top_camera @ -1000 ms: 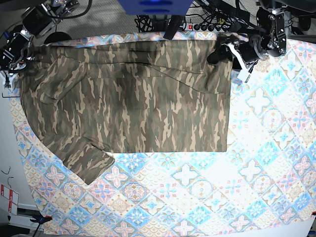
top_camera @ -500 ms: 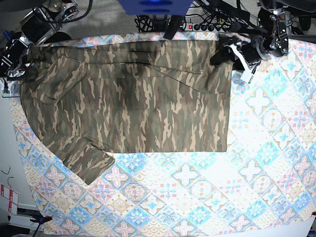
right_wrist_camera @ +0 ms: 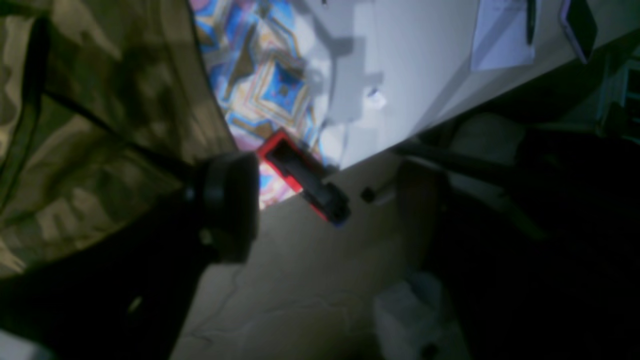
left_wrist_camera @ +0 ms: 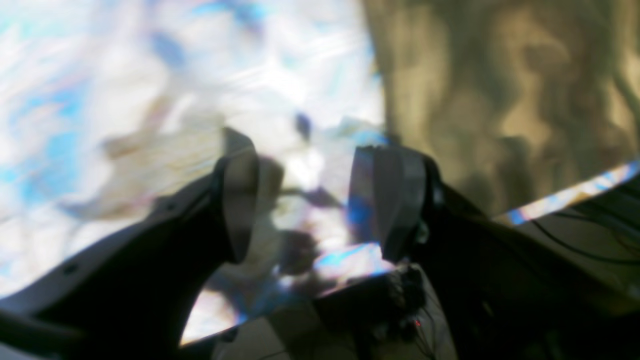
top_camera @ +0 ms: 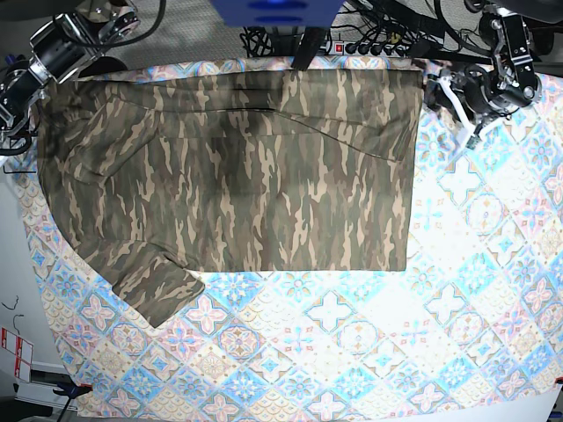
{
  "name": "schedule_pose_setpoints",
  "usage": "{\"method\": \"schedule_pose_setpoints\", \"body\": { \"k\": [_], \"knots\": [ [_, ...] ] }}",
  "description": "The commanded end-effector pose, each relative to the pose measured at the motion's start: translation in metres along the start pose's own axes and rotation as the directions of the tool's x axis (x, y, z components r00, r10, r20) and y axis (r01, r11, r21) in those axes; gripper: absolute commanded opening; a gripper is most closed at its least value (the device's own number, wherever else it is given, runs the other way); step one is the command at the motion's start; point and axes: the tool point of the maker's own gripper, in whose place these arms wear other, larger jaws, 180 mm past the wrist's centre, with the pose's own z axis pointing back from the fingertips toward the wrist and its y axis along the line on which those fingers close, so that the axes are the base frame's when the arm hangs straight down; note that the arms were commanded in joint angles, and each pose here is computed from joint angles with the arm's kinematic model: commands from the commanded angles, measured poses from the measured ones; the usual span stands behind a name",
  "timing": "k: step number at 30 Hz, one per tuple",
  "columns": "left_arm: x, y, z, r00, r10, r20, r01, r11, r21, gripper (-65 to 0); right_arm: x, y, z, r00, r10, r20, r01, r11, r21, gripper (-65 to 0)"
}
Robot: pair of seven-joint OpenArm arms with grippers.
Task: Fold the T-shirt properly
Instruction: 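Release the shirt and move both grippers to the shirt's hem corners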
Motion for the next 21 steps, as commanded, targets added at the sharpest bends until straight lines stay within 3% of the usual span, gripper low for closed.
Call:
{"method": "schedule_pose_setpoints", "body": {
  "k": [1, 10, 21],
  "knots": [
    [0.024, 0.0, 0.009, 0.997, -0.032, 0.074, 0.032, 0.999, 0.003, -28.5, 0.014, -0.013, 0.008, 0.999, 0.005, 0.04, -0.003, 0.999, -0.039, -22.3],
    [0.092, -0.008, 0.039, 0.96, -0.148, 0.239, 0.133, 0.988, 0.077, -28.0, 0.06, -0.007, 0.03, 0.986, 0.075, 0.151, -0.064, 0.995, -0.074, -22.3],
    [0.176, 0.007, 0.049, 0.945, -0.173, 0.279, 0.137, 0.98, 0.142, -28.3, 0.166, 0.034, 0.058, 0.928, 0.159, 0.336, -0.16, 0.987, -0.028, -22.2]
  ]
}}
